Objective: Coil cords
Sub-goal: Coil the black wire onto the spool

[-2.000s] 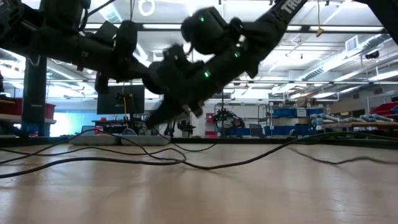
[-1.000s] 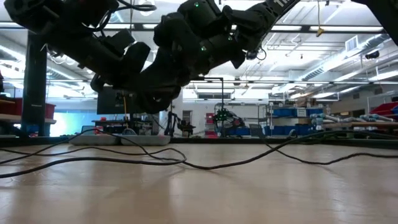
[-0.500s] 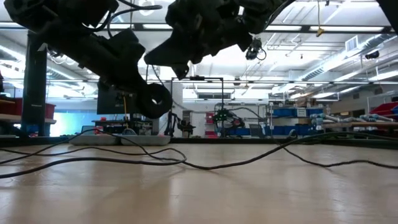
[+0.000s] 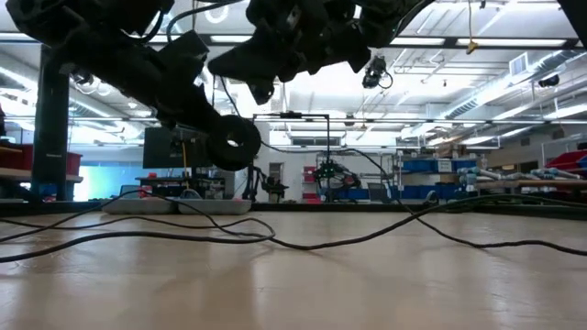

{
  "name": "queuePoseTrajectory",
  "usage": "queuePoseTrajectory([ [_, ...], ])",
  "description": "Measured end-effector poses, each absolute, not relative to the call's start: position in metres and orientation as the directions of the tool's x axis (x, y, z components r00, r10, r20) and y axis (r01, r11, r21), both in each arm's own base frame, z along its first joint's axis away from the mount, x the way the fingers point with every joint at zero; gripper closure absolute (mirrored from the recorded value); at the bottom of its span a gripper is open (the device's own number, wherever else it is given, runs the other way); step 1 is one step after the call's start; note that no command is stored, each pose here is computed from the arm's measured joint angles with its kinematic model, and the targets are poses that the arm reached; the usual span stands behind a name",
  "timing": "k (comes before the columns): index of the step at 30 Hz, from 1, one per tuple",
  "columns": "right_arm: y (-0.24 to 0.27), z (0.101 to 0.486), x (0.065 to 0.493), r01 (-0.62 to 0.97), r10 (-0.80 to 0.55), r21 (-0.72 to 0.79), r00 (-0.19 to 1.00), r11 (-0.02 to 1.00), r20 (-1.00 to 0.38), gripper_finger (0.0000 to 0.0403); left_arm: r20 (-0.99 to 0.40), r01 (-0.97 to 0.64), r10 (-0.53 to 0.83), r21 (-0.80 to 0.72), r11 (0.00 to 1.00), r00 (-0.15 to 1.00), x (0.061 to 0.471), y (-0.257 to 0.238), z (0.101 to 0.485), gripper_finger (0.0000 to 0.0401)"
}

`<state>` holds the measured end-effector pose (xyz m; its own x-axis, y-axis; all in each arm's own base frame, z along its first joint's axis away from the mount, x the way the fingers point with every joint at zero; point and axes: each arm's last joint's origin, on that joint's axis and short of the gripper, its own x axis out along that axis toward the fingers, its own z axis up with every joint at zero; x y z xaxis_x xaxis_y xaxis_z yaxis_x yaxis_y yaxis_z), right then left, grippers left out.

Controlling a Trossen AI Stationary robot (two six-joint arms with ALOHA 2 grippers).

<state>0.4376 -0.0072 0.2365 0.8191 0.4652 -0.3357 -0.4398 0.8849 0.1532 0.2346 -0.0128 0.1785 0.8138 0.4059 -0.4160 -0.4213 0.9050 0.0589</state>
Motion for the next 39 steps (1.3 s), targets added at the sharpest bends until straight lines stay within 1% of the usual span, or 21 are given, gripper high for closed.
queuePoseTrajectory([
  [8, -0.008, 0.239, 0.438, -0.453, 0.47, 0.129, 0.825, 0.882, -0.314, 0.0403, -0.396, -0.333, 0.343, 0.096, 0.938, 0.852, 0.237, -0.015, 0.182, 0.0401],
  [12, -0.012, 0.239, 0.439, -0.435, 0.45, 0.121, 0.836, 0.892, -0.314, 0.0403, -0.407, -0.31, 0.322, 0.096, 0.946, 0.855, 0.237, -0.016, 0.18, 0.0401],
  [17, -0.022, 0.24, 0.438, -0.375, 0.388, 0.103, 0.865, 0.921, -0.319, 0.0403, -0.427, -0.286, 0.3, 0.096, 0.953, 0.853, 0.236, -0.016, 0.178, 0.0401],
  [21, -0.027, 0.239, 0.437, -0.356, 0.376, 0.121, 0.863, 0.927, -0.339, 0.0403, -0.431, -0.286, 0.299, 0.098, 0.953, 0.851, 0.236, -0.017, 0.177, 0.0401],
  [24, -0.03, 0.24, 0.431, -0.329, 0.359, 0.144, 0.844, 0.933, -0.398, 0.0403, -0.436, -0.29, 0.303, 0.098, 0.952, 0.847, 0.235, -0.016, 0.177, 0.0401],
  [27, -0.033, 0.243, 0.419, -0.273, 0.321, 0.169, 0.81, 0.947, -0.491, 0.0403, -0.449, -0.301, 0.309, 0.09, 0.949, 0.839, 0.235, -0.016, 0.176, 0.0401],
  [32, -0.041, 0.242, 0.398, -0.179, 0.28, 0.22, 0.71, 0.959, -0.646, 0.0387, -0.445, -0.333, 0.316, 0.04, 0.942, 0.838, 0.235, -0.016, 0.176, 0.0401],
  [34, -0.043, 0.235, 0.394, -0.117, 0.23, 0.205, 0.666, 0.972, -0.709, 0.0375, -0.435, -0.342, 0.314, 0.017, 0.94, 0.844, 0.235, -0.016, 0.177, 0.0401],
  [37, -0.042, 0.216, 0.395, -0.022, 0.128, 0.144, 0.598, 0.989, -0.791, 0.0353, -0.418, -0.343, 0.305, -0.016, 0.939, 0.856, 0.236, -0.017, 0.179, 0.0401],
  [39, -0.039, 0.199, 0.395, 0.005, 0.104, 0.128, 0.555, 0.992, -0.825, 0.0336, -0.411, -0.34, 0.294, -0.042, 0.94, 0.863, 0.237, -0.017, 0.18, 0.0401],
])
